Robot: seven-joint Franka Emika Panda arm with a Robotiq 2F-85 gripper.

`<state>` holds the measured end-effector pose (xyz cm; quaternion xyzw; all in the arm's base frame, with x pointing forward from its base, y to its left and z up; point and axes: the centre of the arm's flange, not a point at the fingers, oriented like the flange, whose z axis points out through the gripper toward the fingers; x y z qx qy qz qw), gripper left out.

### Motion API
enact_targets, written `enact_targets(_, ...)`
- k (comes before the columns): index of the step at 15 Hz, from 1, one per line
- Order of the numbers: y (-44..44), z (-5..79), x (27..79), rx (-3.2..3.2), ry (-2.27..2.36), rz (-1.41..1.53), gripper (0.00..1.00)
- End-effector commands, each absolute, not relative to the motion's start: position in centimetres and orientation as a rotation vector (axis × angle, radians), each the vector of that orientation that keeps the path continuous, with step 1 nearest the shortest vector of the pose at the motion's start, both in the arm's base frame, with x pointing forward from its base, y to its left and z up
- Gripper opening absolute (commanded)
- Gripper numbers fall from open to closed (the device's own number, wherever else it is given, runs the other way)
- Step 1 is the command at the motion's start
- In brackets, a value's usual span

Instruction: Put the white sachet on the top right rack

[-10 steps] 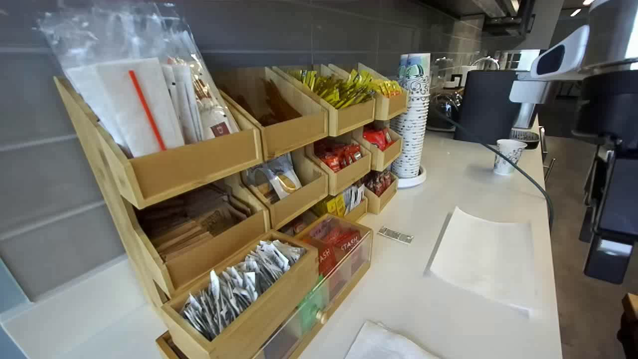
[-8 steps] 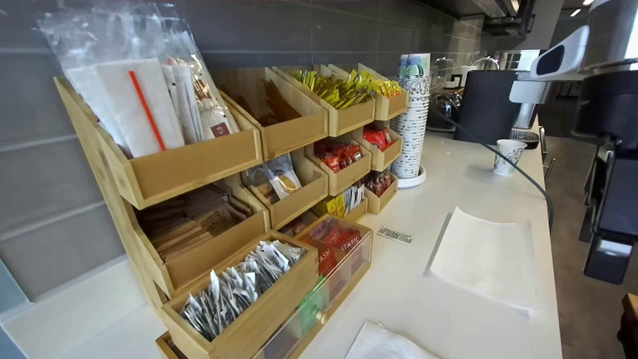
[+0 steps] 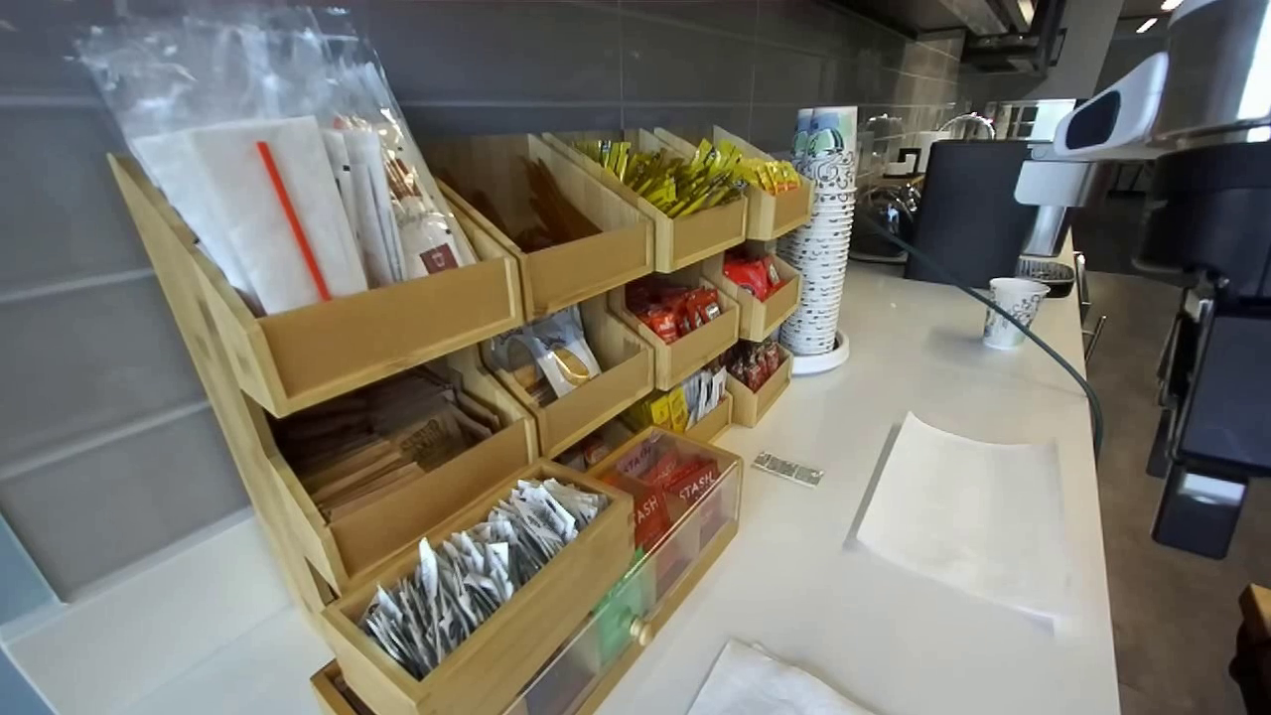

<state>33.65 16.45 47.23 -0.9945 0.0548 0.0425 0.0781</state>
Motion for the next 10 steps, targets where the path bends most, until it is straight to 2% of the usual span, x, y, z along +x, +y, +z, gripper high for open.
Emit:
enact_targets(1, 13.3, 45.5, 35.9, -3.032, 0.171, 0.023, 1.00)
enact_targets(10, 6.2, 39.6, 43.2, -3.147, 0.089, -0.431, 1.00)
